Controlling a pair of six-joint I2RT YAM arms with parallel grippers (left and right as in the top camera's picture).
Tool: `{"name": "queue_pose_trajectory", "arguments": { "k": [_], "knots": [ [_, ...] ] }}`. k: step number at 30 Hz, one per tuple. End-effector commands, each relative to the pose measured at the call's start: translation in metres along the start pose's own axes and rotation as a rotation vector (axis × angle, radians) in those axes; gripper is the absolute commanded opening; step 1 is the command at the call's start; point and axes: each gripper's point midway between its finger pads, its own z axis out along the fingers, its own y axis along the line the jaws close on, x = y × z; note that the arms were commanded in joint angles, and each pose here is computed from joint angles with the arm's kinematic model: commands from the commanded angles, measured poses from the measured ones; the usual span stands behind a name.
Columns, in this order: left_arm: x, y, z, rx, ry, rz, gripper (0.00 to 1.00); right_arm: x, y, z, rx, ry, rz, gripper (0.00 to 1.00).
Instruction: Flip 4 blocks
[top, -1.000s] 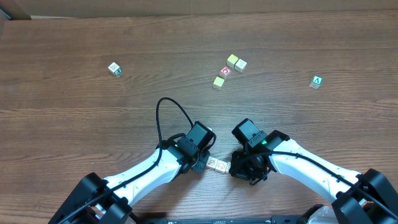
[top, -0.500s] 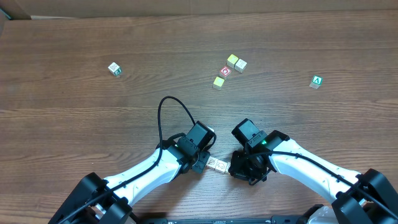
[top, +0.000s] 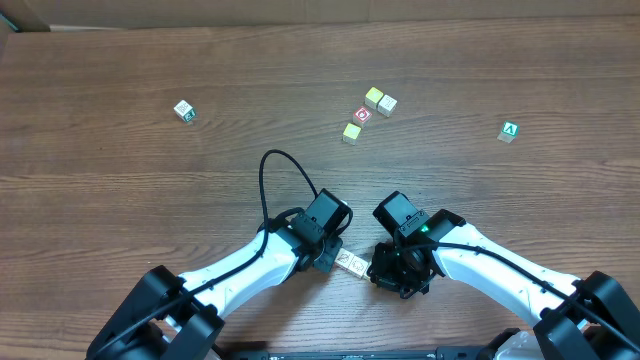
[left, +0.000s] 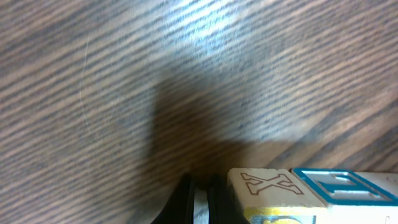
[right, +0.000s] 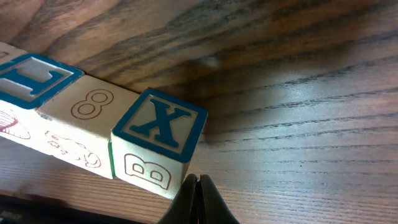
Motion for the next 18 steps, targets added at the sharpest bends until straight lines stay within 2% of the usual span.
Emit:
{"name": "queue_pose_trajectory", "arguments": {
  "k": [1,8,18],
  "knots": [
    [0.030,0.006,0.021,-0.012,0.113,-0.024,0.04,0.002,0.000,0.002,-0.003,0.008,0.011,0.04],
    [0.029,0.017,0.021,-0.049,0.110,-0.008,0.04,0.002,0.000,0.002,-0.002,0.009,0.039,0.04],
    [0.032,0.028,0.020,-0.103,0.126,0.110,0.04,0.003,-0.001,0.002,0.002,0.012,0.136,0.04]
  ]
}}
